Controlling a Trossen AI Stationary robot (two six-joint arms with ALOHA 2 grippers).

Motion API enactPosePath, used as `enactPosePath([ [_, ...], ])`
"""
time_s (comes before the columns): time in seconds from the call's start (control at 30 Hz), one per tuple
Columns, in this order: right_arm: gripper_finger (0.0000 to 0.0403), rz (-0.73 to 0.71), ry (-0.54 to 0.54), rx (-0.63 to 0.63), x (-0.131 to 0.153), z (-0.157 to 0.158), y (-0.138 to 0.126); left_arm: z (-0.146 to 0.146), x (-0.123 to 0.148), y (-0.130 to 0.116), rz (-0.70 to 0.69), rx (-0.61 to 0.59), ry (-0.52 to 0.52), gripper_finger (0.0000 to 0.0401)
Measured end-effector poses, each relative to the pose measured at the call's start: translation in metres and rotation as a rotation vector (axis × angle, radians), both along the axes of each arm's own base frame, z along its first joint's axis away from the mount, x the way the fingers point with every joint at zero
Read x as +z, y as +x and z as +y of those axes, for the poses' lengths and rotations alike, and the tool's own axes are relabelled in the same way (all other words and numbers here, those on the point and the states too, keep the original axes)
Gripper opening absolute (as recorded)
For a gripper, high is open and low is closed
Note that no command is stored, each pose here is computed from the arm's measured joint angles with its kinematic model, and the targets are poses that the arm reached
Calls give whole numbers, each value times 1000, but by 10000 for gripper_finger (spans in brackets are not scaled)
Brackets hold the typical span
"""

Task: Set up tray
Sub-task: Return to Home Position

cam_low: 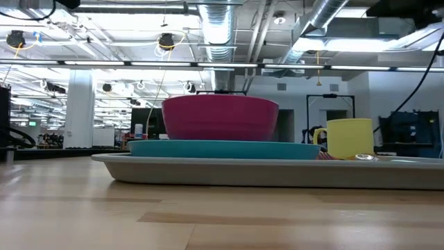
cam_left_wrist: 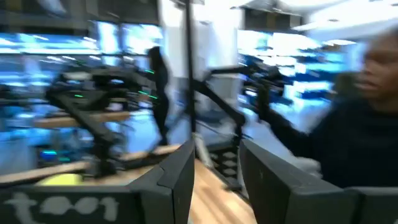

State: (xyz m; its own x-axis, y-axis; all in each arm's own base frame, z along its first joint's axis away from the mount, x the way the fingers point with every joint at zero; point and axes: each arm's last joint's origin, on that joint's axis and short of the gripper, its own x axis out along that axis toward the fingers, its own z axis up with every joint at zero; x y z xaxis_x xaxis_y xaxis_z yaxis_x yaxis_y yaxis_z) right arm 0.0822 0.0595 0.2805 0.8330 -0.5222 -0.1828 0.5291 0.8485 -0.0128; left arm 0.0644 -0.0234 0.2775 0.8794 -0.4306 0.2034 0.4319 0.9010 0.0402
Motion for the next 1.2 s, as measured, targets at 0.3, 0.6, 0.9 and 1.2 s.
enactPosePath([
  [0.3,0,-150,1,-131,10,-21,-9,10,22,-22,-102,152,-4,119],
  [0.6,0,-100,-84,-118,-9,15,49,14,21,-18,-145,300,-30,119],
  [0.9,0,-268,-293,702,67,-20,34,10,14,-15,-74,198,-26,119],
  [1.2,0,-185,-144,560,-13,-39,48,12,6,-19,-43,224,42,119],
])
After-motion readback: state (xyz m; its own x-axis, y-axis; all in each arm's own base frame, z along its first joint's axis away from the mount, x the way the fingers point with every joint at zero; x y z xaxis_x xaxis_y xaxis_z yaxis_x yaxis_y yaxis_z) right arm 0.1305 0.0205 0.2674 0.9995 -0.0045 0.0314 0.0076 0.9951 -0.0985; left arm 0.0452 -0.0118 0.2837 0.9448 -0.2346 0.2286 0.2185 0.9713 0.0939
